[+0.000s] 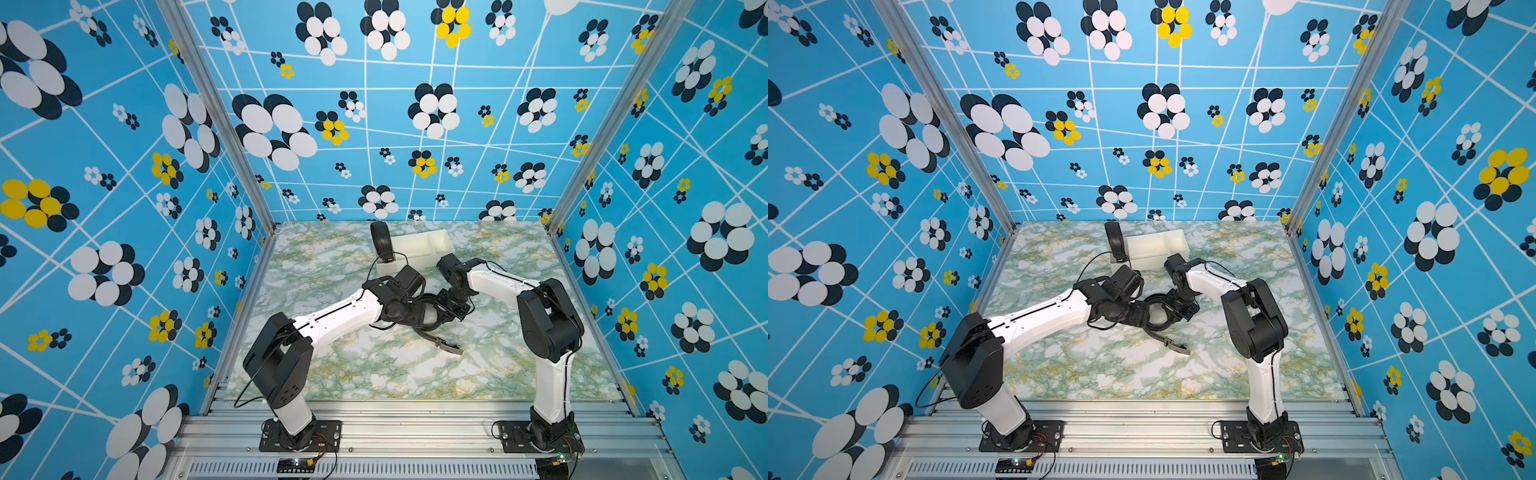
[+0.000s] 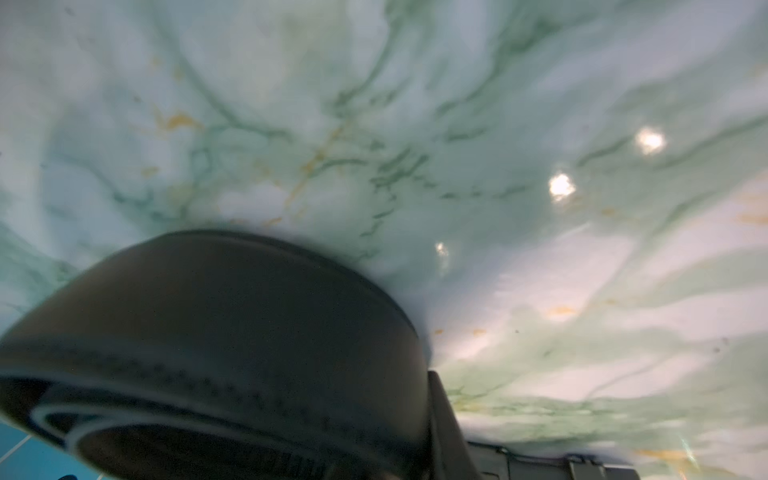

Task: Place the belts into the storage roll
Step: Roll the belt at the center of the board.

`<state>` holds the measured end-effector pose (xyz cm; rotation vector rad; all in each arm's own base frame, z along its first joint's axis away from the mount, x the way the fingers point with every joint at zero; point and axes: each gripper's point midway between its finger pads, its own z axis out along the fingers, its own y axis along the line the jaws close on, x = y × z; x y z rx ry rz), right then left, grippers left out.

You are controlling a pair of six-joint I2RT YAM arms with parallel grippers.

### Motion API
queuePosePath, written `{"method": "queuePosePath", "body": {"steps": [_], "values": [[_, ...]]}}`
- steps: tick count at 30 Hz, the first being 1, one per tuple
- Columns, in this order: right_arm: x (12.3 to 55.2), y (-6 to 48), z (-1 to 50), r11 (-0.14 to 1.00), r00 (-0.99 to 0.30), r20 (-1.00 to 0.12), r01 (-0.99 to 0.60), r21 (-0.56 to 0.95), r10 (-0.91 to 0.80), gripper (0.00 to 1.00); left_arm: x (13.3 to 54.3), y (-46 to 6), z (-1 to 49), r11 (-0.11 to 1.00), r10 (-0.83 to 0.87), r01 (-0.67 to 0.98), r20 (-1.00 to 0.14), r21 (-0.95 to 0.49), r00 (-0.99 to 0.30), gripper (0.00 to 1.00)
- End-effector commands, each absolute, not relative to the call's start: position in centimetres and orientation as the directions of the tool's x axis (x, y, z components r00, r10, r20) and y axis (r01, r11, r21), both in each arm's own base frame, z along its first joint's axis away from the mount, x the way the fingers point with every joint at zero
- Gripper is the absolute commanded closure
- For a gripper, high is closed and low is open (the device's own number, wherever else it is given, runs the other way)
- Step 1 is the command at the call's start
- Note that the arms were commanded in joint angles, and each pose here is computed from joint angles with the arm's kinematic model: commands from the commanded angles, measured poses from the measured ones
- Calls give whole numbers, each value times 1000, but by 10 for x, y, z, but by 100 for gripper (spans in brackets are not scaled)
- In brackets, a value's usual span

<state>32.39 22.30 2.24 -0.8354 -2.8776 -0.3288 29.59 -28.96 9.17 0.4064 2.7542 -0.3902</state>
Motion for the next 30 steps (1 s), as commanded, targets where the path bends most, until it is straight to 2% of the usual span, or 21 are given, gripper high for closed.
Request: {"method": "queuePosePath", "body": {"steps": [1, 9, 13, 18, 21, 25, 30], "values": [[310, 226, 0, 836, -833, 232, 536, 115, 502, 100, 316, -288, 82, 907, 315, 391, -361, -159, -878, 25], [311, 227, 0, 839, -834, 236, 533, 112, 499, 100, 351, -300, 53, 908, 341, 397, -318, -131, -885, 24], [311, 227, 0, 838, -833, 237, 535, 109, 500, 100, 360, -303, 39, 909, 363, 404, -280, -105, -889, 38], [314, 229, 1, 839, -836, 235, 531, 118, 496, 100, 361, -296, 20, 908, 394, 414, -214, -61, -894, 72], [316, 229, 1, 844, -842, 228, 522, 122, 489, 100, 360, -291, 12, 907, 403, 419, -190, -52, -895, 84], [318, 230, 4, 844, -847, 218, 519, 138, 485, 100, 357, -285, 7, 907, 410, 421, -171, -32, -896, 94], [326, 236, 14, 846, -859, 202, 504, 175, 470, 100, 358, -277, 5, 914, 400, 406, -175, 1, -900, 95]]}}
